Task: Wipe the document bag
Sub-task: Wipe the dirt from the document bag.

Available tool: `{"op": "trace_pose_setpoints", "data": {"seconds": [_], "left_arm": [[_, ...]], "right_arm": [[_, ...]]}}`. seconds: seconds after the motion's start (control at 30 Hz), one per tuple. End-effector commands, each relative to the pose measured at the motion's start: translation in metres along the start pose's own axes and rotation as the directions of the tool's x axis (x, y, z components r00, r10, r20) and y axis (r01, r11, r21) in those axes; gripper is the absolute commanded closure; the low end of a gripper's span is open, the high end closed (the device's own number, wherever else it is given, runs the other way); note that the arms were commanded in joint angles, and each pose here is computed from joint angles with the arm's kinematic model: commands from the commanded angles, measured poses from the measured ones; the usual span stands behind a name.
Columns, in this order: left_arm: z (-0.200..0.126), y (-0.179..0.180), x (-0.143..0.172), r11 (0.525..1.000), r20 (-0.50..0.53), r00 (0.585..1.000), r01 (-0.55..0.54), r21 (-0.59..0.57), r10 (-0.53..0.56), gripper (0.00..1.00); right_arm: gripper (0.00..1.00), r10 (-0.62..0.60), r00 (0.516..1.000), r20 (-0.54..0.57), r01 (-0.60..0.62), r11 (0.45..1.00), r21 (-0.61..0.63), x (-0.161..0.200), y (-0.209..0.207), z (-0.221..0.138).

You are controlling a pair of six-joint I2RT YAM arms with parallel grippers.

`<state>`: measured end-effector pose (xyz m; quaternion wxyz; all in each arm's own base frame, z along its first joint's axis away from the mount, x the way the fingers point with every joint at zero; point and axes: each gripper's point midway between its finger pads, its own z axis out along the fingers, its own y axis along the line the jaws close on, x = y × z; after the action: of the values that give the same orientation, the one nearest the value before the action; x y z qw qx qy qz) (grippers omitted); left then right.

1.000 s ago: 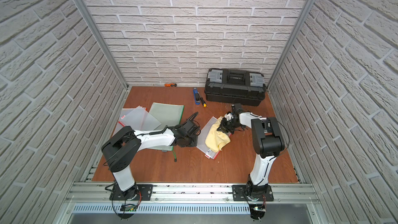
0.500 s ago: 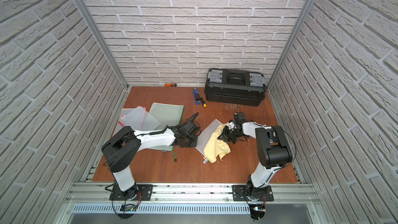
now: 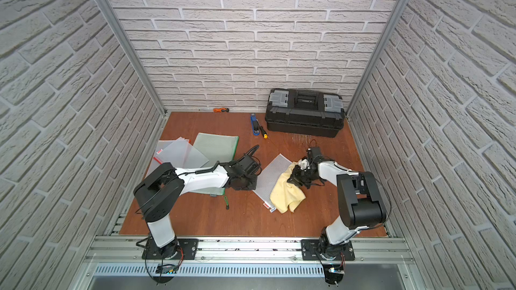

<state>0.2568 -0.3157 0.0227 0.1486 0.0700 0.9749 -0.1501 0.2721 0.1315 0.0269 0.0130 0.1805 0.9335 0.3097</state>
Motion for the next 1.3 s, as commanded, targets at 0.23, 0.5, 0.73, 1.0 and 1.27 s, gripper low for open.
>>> {"op": "trace_pose_setpoints", "data": {"seconds": [0.23,0.5,0.73,1.0,1.27], "left_arm": [[0.006,0.003,0.010,0.999,-0.043,0.999,-0.030,-0.037,0.028,1.00],[0.002,0.008,0.013,0.998,-0.039,0.999,-0.031,-0.052,0.029,1.00],[0.004,0.007,0.015,0.998,-0.043,0.998,-0.038,-0.052,0.035,1.00],[0.006,0.001,0.012,0.998,-0.041,0.999,-0.035,-0.043,0.034,1.00],[0.002,0.002,0.014,0.998,-0.040,0.998,-0.040,-0.052,0.038,1.00]], "right_arm": [[0.98,-0.041,0.999,-0.023,0.042,0.999,0.008,0.012,0.028,0.030],[0.98,0.034,0.995,0.099,-0.033,0.999,-0.011,-0.073,0.012,-0.014],[0.98,0.067,0.990,0.127,-0.060,0.996,-0.060,-0.099,0.004,-0.041],[0.98,-0.129,0.992,0.002,0.129,0.985,-0.117,-0.058,0.100,0.023],[0.98,-0.052,0.999,-0.013,0.049,0.987,-0.154,-0.090,0.104,0.055]]}}
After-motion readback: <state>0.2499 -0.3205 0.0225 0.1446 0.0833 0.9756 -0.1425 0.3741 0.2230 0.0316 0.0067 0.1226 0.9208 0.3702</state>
